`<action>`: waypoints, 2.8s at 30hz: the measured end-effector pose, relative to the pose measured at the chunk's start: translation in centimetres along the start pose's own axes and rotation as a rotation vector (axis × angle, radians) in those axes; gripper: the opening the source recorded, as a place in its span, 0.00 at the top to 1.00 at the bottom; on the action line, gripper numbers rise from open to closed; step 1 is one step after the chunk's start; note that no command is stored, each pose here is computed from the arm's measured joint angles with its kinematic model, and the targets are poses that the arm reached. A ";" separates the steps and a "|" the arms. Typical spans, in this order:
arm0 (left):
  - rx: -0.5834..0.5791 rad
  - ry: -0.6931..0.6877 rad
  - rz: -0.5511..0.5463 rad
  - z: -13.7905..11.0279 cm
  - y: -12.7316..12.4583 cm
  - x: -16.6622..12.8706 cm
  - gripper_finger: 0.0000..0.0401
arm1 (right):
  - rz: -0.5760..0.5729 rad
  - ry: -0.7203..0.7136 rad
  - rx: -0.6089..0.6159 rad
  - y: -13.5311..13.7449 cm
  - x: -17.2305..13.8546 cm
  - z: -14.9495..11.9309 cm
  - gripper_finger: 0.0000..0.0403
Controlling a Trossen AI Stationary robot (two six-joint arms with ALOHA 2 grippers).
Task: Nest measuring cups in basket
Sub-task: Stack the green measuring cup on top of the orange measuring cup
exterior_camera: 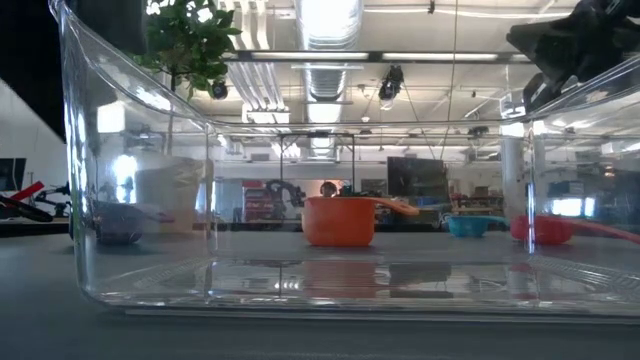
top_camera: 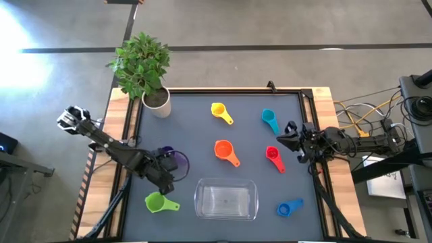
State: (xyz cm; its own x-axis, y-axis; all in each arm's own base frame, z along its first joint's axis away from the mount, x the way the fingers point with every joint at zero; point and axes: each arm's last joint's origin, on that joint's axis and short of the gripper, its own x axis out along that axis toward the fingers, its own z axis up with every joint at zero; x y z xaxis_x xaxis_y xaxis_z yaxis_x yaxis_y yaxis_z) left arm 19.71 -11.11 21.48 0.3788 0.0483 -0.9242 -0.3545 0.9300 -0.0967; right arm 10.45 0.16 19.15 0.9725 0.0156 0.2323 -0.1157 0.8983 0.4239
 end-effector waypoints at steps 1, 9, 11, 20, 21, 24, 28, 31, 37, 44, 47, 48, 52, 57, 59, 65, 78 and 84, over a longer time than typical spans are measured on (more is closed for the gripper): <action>-0.002 0.026 -0.021 -0.1 -0.3 0.0 0.58 | -0.004 0.008 0.001 0.0 0.0 -0.1 0.94; -0.029 0.207 0.025 -2.1 -1.6 0.0 0.58 | -0.012 0.033 -0.020 -0.1 0.0 -0.3 0.94; -0.020 0.227 0.041 -2.8 -1.9 -0.1 0.58 | -0.012 0.033 -0.022 -0.1 0.0 -0.3 0.94; -0.030 0.256 0.038 -4.8 -2.8 -0.4 0.58 | -0.012 0.033 -0.032 -0.1 0.0 -0.3 0.94; -0.034 0.257 0.041 -4.9 -2.8 -0.4 0.58 | -0.011 0.033 -0.032 -0.1 0.0 -0.3 0.94; -0.039 0.252 0.043 -5.2 -3.0 -0.5 0.58 | -0.008 0.035 -0.032 -0.1 0.0 -0.3 0.94; -0.045 0.248 0.037 -5.5 -3.2 -0.2 0.58 | -0.006 0.036 -0.031 -0.1 0.0 -0.3 0.94; -0.046 0.246 0.037 -5.7 -3.2 0.3 0.58 | 0.014 0.045 -0.015 -0.1 0.0 -0.3 0.94; -0.039 0.270 0.096 -6.3 -3.0 2.0 0.58 | 0.041 0.058 0.008 0.0 0.0 -0.4 0.94; 0.009 0.306 0.123 -6.7 -3.5 3.4 0.65 | 0.041 0.059 0.012 0.0 0.0 -0.4 0.94; 0.045 0.315 0.107 -6.7 -3.8 3.8 0.78 | 0.041 0.059 0.013 0.0 0.0 -0.4 0.94; 0.056 0.316 0.104 -6.7 -3.8 3.9 0.84 | 0.041 0.059 0.014 0.0 0.0 -0.4 0.94; 0.064 0.319 0.099 -6.7 -3.7 3.7 0.98 | 0.040 0.059 0.015 0.0 0.0 -0.4 0.94; 0.070 0.297 0.137 -6.0 -3.3 2.0 1.00 | 0.039 0.057 0.014 0.0 0.0 -0.4 0.94; 0.076 0.257 0.160 -5.3 -3.1 0.8 1.00 | 0.039 0.057 0.014 0.0 0.0 -0.4 0.94; 0.140 0.023 0.144 -2.2 -2.4 -3.0 1.00 | -0.003 0.034 0.014 -0.1 0.0 -0.3 0.94; 0.160 -0.209 0.061 6.9 4.1 -4.6 1.00 | -0.050 0.051 -0.099 0.4 1.0 0.9 0.94; 0.231 -0.278 0.007 10.3 5.8 -3.5 1.00 | -0.087 0.216 -0.263 0.5 3.6 0.9 0.94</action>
State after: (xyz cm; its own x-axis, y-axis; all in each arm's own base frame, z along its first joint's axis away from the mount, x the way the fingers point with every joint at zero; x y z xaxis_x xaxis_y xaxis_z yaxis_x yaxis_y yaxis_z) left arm 25.12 -2.16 27.97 0.6061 0.1223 -0.7859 -0.1670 0.9856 0.0246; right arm 13.75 0.27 21.04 1.0000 0.0008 0.0029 -0.0014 0.9824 0.1870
